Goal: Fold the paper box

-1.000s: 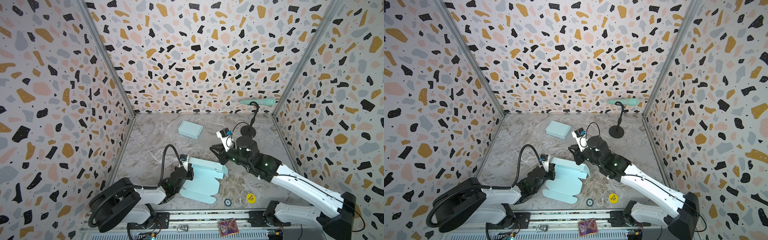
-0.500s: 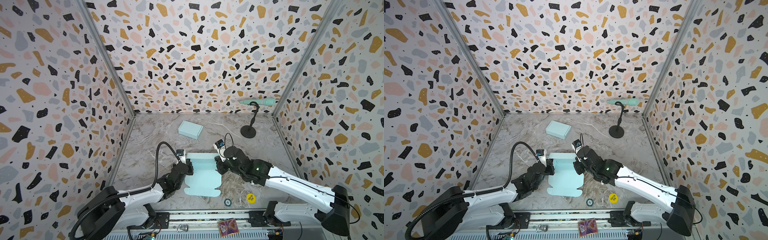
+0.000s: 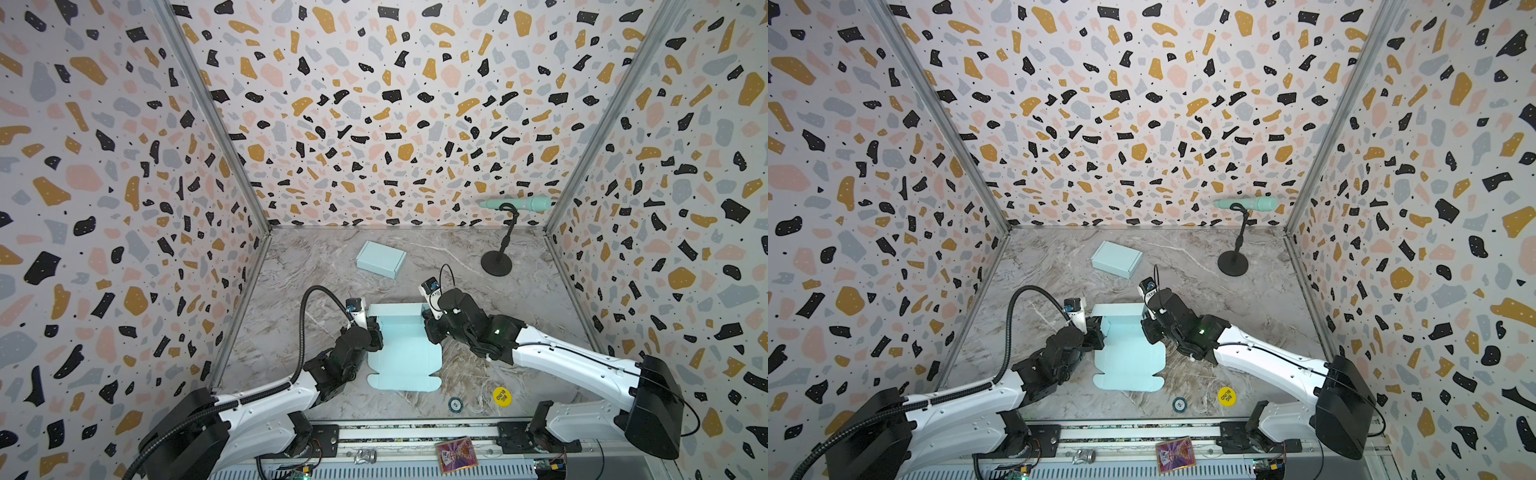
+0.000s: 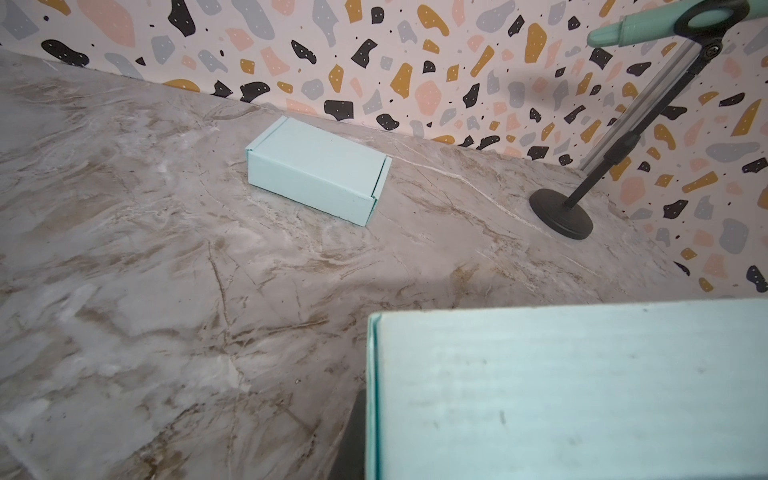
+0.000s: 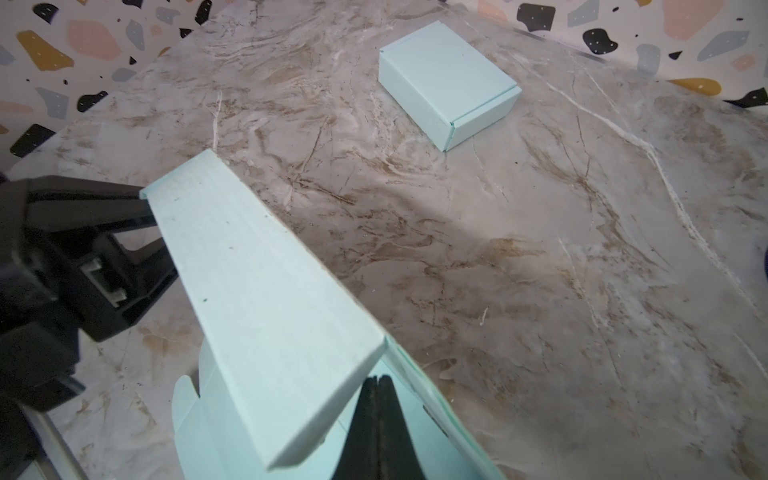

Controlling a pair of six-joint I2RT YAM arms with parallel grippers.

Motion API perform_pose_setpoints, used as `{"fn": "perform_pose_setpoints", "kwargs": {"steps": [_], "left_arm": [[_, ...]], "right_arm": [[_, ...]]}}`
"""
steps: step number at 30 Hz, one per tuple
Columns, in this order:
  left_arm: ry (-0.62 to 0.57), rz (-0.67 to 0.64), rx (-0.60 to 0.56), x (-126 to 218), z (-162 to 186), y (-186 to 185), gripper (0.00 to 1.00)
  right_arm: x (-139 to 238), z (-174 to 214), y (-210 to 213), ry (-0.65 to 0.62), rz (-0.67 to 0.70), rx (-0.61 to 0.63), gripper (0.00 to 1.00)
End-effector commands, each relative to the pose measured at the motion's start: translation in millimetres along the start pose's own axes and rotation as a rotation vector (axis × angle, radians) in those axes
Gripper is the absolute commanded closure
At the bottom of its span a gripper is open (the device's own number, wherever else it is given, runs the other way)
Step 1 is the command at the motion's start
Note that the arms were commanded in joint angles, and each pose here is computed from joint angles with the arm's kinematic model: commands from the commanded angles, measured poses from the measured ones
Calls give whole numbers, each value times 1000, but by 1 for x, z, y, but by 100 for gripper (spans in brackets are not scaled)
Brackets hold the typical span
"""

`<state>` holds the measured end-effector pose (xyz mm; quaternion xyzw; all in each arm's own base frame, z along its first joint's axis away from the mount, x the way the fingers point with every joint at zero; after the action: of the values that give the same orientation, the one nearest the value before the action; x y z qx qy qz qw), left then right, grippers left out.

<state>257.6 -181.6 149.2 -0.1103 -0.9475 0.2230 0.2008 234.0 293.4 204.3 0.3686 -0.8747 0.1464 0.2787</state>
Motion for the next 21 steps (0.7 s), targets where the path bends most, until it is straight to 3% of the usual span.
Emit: {"fn": "perform_pose_setpoints", "kwargs": {"steps": [1,3,8,13,21], "left_arm": [[-24,50,39,4,-12,-11,100],[-30,52,59,6,-17,-12,100],[-48,78,152,8,-36,-2,100],[-70,89,191,13,-58,9,100],[-89,207,262,25,-90,6,100]], "right_arm": [[18,-38,12,-185,-83,31,100],[31,-43,10,-245,-81,32,95],[80,-46,-4,-453,-74,0,67],[131,-30,-30,-692,-99,-114,39],[121,3,-41,-756,-191,-162,34]]}}
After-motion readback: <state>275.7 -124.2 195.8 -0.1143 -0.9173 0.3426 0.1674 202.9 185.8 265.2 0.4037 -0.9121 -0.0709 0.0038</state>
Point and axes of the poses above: each gripper's point midway between its finger pads, its own x axis back along the fingers, its own y axis along the line the jaws close on, z = x × y, the point moved 2 cm from there along x, back along the fingers, and after that the axes turned 10 degrees about x, right-handed, at the moved point
